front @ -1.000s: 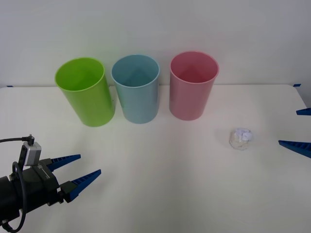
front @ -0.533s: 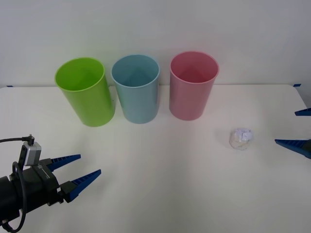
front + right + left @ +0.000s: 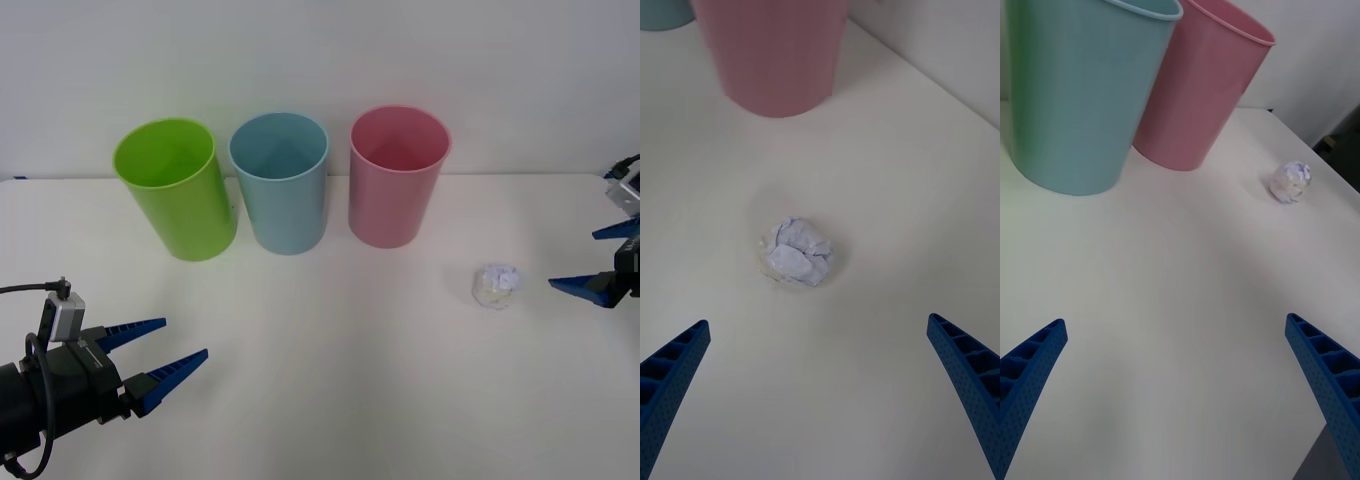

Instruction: Put cans in the blue bin and PET bottles in the pink bin and trash in the green bin.

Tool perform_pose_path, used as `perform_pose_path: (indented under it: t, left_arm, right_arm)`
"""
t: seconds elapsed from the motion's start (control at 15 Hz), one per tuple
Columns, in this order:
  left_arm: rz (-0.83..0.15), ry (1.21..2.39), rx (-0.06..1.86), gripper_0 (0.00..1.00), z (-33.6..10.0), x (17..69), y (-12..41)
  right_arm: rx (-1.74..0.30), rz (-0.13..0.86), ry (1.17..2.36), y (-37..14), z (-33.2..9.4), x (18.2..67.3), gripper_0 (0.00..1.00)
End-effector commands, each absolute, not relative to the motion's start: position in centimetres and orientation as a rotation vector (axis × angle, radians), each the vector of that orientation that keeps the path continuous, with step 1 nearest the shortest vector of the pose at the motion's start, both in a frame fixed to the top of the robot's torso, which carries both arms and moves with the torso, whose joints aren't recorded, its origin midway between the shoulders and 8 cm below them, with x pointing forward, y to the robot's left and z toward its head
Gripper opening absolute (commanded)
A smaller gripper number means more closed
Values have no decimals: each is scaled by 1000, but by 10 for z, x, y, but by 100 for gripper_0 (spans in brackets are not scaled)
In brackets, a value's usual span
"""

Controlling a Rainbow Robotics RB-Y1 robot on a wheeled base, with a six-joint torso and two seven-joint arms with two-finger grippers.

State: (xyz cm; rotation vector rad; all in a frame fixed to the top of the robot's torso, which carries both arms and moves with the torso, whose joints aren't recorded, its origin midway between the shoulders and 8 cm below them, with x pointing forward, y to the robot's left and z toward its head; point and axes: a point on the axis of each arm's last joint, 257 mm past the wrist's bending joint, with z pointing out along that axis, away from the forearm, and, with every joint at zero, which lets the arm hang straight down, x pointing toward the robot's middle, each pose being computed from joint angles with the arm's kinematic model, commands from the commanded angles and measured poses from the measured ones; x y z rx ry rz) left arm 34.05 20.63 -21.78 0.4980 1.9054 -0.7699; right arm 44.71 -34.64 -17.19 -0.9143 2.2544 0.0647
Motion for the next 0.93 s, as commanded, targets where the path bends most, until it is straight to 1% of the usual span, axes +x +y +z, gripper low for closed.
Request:
perform_pose_path:
  t: [0.07,0.13,0.6,0.93]
  left_arm:
    - [-770,1905,498,100,-218,340,206]
    - [-770,1905,498,100,-218,340,206]
    - [-770,1905,498,100,-218,340,206]
    - [-770,1905,498,100,-218,340,206]
  right_arm:
    - [-909,93,2296,-344,-188,454,100]
    - [-895,110,2309,-342,-195,455,100]
    - [-809,36,2341,-326,-233,472,100]
    - [-795,48,2352,-323,-252,488,100]
